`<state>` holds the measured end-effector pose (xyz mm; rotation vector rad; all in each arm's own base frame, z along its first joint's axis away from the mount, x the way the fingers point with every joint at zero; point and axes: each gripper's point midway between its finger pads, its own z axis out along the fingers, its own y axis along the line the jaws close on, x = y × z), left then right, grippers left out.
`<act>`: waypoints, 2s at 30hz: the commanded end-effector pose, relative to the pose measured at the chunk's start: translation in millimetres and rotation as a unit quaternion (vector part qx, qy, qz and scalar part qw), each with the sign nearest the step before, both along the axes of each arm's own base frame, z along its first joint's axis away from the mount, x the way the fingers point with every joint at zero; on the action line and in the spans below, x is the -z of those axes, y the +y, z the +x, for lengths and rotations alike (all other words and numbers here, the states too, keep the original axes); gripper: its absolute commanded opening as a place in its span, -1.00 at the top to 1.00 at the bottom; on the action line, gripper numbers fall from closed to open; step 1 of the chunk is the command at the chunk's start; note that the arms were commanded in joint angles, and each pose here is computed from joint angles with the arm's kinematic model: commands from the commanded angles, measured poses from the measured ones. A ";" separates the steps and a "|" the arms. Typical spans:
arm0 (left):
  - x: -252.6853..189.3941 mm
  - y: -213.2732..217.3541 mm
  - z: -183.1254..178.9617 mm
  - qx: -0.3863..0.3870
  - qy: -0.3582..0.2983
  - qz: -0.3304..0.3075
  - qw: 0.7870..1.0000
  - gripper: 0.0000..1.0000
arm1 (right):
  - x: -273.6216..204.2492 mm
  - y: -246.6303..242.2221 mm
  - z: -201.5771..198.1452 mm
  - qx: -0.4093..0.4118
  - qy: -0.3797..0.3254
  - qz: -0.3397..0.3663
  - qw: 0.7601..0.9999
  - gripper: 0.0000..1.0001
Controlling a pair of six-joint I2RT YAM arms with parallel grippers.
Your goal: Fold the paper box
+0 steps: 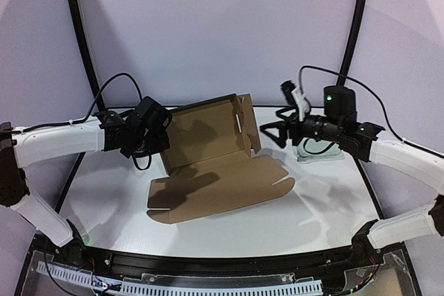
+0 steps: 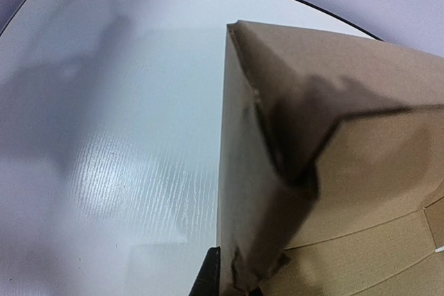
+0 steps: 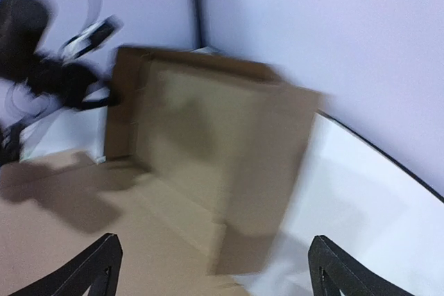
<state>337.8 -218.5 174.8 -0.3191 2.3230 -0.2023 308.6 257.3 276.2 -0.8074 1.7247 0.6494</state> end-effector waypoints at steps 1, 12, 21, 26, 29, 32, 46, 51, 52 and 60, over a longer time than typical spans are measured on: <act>-13.0 -2.1 -0.8 0.012 -0.020 -0.025 0.999 0.99 | 16.0 -33.5 33.7 0.061 0.073 0.059 0.994 -0.90; -18.3 -14.2 -2.9 0.051 -0.028 -0.045 0.997 0.98 | 48.3 7.5 57.1 -0.155 0.210 0.118 0.958 -0.77; -18.2 -6.2 0.4 0.031 -0.033 -0.029 0.999 0.98 | 56.3 31.0 13.1 -0.224 0.214 0.090 0.947 -0.71; -20.0 -7.2 3.5 0.029 -0.039 -0.027 0.998 0.98 | 72.4 46.2 16.0 -0.181 0.207 0.036 0.961 -0.54; -18.3 -8.3 6.5 0.032 -0.050 -0.025 0.998 0.98 | 81.3 47.5 29.8 -0.127 0.199 0.013 0.972 -0.32; -14.3 -11.7 11.1 0.046 -0.070 -0.020 0.996 0.98 | 90.0 47.3 44.1 -0.077 0.173 -0.005 0.982 -0.20; 16.4 -26.4 23.0 0.106 -0.231 -0.048 0.966 0.98 | 156.6 44.8 91.6 0.064 0.059 -0.097 0.991 -0.09; 34.2 -31.8 19.5 0.137 -0.245 -0.038 0.959 0.98 | 172.7 55.9 79.9 0.041 0.052 -0.104 0.992 -0.07; 34.8 -33.2 19.0 0.143 -0.250 -0.035 0.957 0.99 | 174.4 58.4 76.7 0.036 0.049 -0.104 0.993 -0.06; 68.5 -33.5 6.3 0.174 -0.257 -0.001 0.951 0.98 | 177.8 42.5 76.8 0.116 -0.020 -0.118 0.986 0.06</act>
